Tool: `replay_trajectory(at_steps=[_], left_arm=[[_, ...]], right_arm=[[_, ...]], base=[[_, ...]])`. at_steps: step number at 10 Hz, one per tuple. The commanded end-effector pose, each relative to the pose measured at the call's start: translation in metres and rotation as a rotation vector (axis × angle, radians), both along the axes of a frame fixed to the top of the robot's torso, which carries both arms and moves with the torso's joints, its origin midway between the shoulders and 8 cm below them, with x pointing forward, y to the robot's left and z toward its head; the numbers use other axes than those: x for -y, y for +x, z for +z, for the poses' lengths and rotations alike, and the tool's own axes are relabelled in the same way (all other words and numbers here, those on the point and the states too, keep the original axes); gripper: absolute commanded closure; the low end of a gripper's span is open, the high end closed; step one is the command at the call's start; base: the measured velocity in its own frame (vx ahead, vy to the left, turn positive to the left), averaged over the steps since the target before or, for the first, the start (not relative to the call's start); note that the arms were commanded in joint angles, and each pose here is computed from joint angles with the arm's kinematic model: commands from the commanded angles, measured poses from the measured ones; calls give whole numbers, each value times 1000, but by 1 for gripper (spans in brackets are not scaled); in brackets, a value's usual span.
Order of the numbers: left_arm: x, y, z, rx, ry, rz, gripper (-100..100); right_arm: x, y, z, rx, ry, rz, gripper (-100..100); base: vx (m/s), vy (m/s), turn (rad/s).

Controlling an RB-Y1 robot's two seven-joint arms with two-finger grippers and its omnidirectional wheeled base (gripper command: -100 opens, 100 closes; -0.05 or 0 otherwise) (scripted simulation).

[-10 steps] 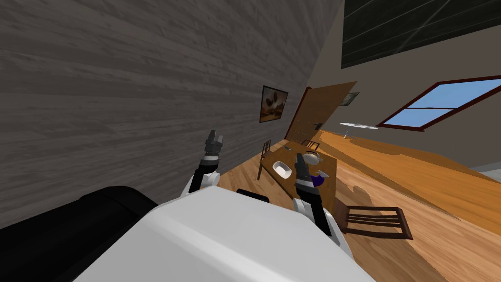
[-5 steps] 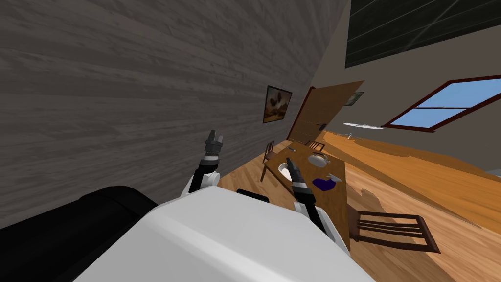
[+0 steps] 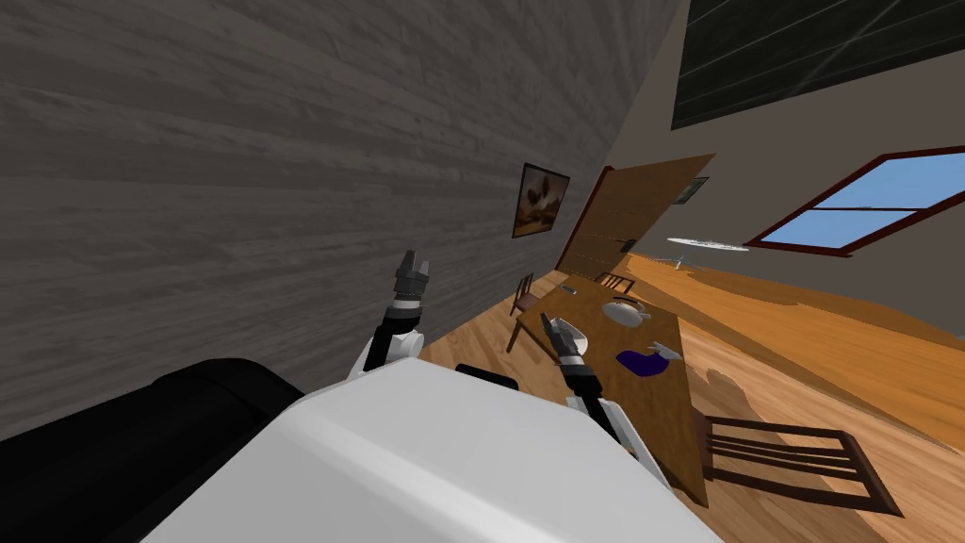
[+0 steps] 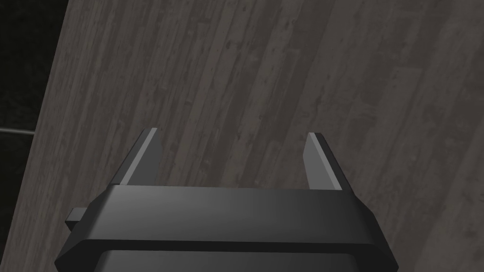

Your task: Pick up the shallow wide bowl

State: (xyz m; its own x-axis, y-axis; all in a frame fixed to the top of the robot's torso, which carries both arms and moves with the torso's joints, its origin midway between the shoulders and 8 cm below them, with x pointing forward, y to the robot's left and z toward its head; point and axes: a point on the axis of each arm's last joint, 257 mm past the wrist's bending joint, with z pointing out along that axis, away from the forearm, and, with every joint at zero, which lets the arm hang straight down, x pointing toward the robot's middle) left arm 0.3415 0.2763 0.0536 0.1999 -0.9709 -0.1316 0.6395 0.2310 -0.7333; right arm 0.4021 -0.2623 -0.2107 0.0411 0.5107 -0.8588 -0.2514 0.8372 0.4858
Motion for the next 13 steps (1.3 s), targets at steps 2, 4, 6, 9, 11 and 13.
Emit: replay_trajectory(at_steps=[2, 4, 6, 9, 11, 13], left_arm=[[0, 0, 0, 0, 0, 0, 0], [0, 0, 0, 0, 0, 0, 0], [0, 0, 0, 0, 0, 0, 0], [0, 0, 0, 0, 0, 0, 0], [0, 0, 0, 0, 0, 0, 0], [0, 0, 0, 0, 0, 0, 0]], right_arm=[[1, -5, -33, -55, -143, 10, -100], [4, -8, -56, -92, -240, 19, -100], [9, -11, -76, -121, -336, 29, -100], [26, -20, -121, -194, -523, 47, -100], [39, -28, -147, -241, -624, 58, -100], [53, -35, -168, -279, -718, 69, -100]], base=[[23, 94, 10], [65, 125, 8], [16, 59, 6], [59, 116, 1], [64, 113, -6], [53, 73, -6]])
